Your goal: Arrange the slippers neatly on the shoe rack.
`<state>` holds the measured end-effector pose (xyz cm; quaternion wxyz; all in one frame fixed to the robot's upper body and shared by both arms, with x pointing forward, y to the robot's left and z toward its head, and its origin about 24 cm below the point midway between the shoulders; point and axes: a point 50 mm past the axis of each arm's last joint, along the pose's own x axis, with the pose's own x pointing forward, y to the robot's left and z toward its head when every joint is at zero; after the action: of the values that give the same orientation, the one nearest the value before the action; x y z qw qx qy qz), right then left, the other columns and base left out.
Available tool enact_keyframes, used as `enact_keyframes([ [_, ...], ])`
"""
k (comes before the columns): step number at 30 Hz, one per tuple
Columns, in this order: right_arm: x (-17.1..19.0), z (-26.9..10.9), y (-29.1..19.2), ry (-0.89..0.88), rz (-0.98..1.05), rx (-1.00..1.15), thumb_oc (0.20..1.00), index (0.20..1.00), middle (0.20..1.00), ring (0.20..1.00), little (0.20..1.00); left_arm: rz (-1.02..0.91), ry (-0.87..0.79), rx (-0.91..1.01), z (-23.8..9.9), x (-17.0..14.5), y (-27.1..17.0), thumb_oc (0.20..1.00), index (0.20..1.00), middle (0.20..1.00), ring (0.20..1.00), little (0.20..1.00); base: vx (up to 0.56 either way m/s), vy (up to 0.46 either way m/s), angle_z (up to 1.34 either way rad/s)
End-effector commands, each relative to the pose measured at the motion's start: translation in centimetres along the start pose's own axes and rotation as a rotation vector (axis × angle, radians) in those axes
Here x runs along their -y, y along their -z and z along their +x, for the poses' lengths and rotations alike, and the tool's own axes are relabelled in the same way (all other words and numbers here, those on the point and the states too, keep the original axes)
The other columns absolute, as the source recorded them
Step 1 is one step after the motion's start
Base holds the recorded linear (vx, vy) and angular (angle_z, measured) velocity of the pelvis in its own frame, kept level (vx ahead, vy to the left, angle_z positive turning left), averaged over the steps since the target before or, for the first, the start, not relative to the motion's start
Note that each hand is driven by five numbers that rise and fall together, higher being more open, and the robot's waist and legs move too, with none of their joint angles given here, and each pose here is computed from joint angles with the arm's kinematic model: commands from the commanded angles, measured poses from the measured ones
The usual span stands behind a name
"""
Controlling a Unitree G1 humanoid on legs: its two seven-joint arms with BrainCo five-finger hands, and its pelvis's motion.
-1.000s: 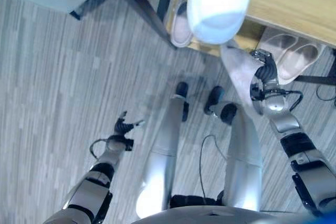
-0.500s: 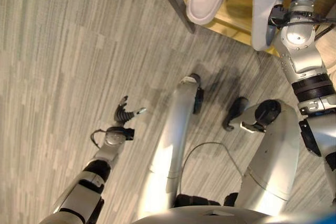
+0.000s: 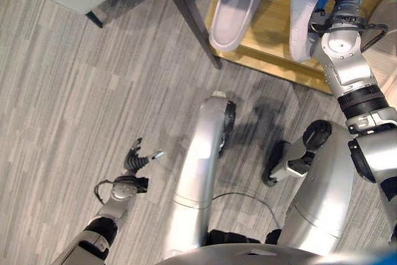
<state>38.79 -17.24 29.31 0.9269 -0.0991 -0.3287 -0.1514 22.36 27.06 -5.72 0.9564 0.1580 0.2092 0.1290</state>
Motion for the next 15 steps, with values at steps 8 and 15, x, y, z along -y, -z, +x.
enact_keyframes([
  [8, -5.0, 0.6, -3.2, -0.116, -0.160, 0.112, 0.200, 0.200, 0.200, 0.200, 0.200, 0.006, -0.038, -0.093, -1.2, -0.9, 2.6, 1.000, 1.000, 1.000, 1.000, 1.000, 0.00, 0.001, 0.00],
  [15, -6.9, 0.6, -2.8, -0.049, -0.209, 0.041, 0.200, 0.200, 0.200, 0.200, 0.200, 0.016, -0.020, -0.106, -1.5, 0.2, 3.0, 1.000, 1.000, 1.000, 1.000, 1.000, 0.00, -0.004, 0.00],
])
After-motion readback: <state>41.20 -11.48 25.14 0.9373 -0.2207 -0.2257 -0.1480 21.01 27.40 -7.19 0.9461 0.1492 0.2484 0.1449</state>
